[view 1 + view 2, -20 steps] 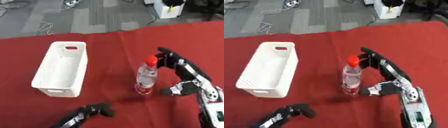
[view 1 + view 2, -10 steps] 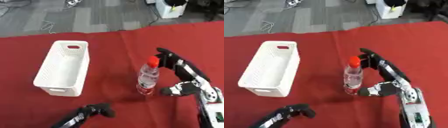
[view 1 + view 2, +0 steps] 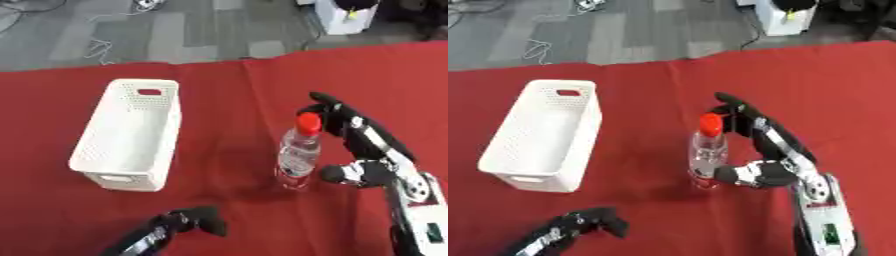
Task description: Pick up objects on the table and place them in the box.
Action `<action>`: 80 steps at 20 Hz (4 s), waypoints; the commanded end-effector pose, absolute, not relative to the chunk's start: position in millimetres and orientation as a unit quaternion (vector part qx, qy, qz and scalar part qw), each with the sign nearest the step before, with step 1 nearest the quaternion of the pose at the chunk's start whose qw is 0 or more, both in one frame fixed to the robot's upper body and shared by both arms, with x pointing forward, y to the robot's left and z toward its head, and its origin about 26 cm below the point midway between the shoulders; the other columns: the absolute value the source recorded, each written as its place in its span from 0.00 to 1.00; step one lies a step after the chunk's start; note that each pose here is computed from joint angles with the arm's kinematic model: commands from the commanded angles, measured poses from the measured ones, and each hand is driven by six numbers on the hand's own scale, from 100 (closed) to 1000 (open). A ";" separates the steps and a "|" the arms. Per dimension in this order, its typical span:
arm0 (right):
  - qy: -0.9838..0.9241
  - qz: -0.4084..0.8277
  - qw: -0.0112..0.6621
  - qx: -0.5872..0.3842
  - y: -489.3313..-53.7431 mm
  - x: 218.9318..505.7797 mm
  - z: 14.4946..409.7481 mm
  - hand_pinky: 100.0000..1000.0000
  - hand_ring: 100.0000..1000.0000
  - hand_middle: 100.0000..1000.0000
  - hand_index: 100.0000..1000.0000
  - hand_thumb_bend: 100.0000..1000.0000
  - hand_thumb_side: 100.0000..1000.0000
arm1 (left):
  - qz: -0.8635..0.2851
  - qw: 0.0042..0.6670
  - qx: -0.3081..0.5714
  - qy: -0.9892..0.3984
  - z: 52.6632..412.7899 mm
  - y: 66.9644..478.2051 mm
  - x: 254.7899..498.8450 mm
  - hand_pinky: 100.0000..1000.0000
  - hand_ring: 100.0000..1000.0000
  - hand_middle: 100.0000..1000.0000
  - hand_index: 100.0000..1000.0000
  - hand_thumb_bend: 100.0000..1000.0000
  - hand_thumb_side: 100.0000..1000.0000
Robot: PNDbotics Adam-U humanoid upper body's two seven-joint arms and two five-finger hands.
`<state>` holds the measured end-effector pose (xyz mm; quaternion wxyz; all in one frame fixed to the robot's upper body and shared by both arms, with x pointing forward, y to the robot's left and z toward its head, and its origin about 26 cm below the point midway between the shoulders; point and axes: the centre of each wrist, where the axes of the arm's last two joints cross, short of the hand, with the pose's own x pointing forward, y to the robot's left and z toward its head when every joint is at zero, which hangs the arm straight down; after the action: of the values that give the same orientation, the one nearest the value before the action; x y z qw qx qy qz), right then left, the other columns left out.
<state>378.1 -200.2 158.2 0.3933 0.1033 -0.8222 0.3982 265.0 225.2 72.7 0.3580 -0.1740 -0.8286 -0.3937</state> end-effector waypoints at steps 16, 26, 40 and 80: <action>-0.809 0.426 0.392 0.107 -197.8 377.7 165.5 0.89 0.83 0.82 1.00 1.00 0.40 | -0.469 0.265 -0.178 -0.823 79.8 221.8 264.7 0.73 0.82 0.67 0.97 0.00 0.77; -0.797 0.437 0.402 0.108 -192.1 375.4 158.7 0.95 0.86 0.84 1.00 1.00 0.38 | -0.476 0.262 -0.182 -0.820 79.2 220.3 265.1 0.73 0.82 0.67 0.98 0.00 0.78; -0.799 0.432 0.408 0.090 -189.4 374.5 155.3 0.87 0.78 0.77 1.00 1.00 0.40 | -0.478 0.261 -0.184 -0.818 78.8 219.0 265.5 0.73 0.82 0.67 0.98 0.00 0.79; -0.930 0.151 0.327 -0.068 -187.4 389.8 209.2 0.00 0.00 0.00 0.15 0.68 0.43 | -0.478 0.260 -0.190 -0.817 78.1 220.5 264.3 0.73 0.82 0.67 0.97 0.00 0.77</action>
<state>390.0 -187.0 197.3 0.3462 -0.0623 -0.9238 0.1515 264.9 219.1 73.9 0.3595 -0.1852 -0.8238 -0.3973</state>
